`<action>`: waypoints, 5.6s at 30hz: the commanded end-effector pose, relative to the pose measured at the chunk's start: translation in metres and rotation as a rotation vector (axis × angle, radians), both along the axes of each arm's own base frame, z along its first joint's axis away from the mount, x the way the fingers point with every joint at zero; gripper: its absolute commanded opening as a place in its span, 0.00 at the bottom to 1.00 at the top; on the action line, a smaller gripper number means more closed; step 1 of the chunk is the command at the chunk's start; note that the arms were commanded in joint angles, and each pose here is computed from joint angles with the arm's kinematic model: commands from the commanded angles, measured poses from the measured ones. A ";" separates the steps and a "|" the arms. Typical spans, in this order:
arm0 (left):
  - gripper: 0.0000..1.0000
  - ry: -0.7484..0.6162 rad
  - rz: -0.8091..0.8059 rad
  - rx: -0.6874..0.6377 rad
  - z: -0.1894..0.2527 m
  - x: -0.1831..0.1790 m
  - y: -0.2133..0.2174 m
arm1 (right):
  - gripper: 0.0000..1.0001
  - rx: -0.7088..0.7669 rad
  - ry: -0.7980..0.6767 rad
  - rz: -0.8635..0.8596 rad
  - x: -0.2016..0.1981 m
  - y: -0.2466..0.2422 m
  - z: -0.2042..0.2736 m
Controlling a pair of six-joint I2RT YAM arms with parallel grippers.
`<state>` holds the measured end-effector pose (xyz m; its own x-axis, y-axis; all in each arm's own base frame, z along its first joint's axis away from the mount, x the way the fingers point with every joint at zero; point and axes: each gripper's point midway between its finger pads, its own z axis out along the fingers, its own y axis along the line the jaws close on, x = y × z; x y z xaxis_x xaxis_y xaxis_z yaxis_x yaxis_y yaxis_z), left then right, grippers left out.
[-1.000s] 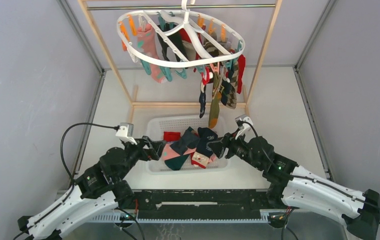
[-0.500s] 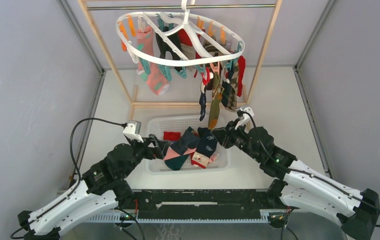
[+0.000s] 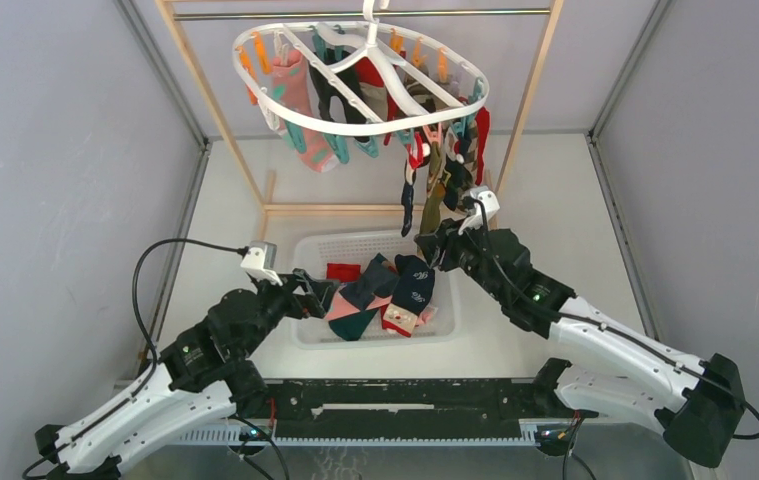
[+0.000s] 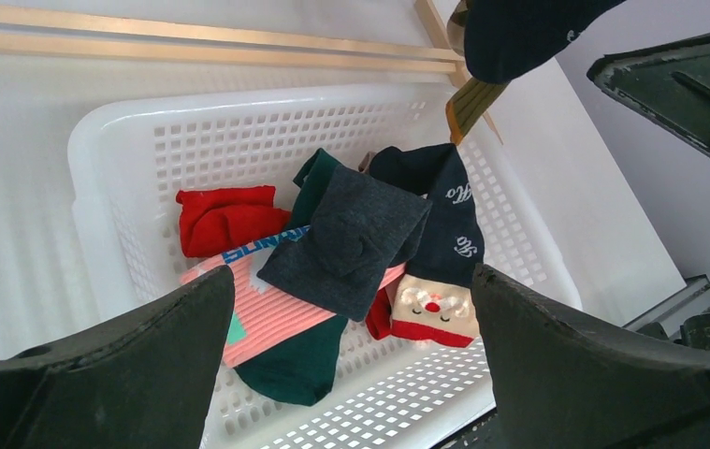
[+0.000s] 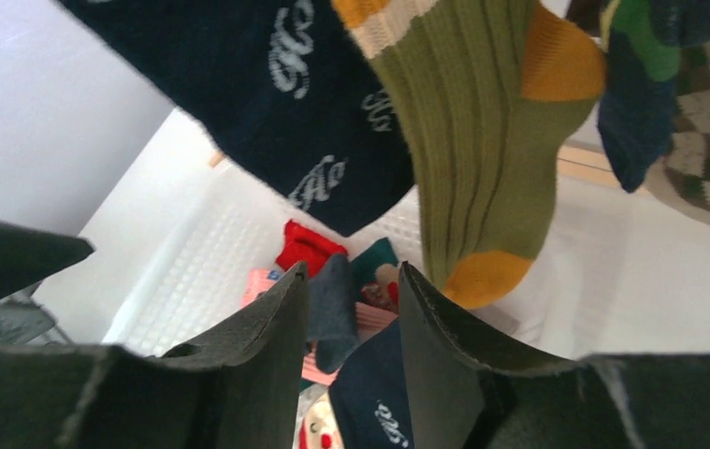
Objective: Remove the socks clipped to the hanger
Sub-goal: Remove the sock from the hanger.
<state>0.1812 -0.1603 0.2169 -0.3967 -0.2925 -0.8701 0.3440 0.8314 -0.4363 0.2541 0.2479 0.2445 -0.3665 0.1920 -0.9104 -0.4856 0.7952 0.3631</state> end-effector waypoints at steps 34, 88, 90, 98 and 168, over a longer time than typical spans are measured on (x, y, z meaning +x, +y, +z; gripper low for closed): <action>1.00 -0.021 -0.043 -0.019 0.008 0.004 -0.017 | 0.12 -0.011 0.000 -0.212 0.083 -0.011 -0.016; 1.00 -0.126 -0.311 -0.161 0.053 -0.019 -0.069 | 0.00 0.270 0.030 0.327 -0.103 -0.013 0.092; 1.00 -0.129 -0.315 -0.169 0.056 -0.020 -0.069 | 0.00 0.288 0.030 0.341 -0.105 -0.011 0.096; 1.00 -0.155 -0.361 -0.218 0.072 -0.027 -0.074 | 0.00 0.321 0.049 0.368 -0.105 -0.003 0.099; 0.00 -0.211 -0.573 -0.199 0.096 -0.031 -0.145 | 0.30 0.242 0.121 0.378 -0.084 0.041 0.057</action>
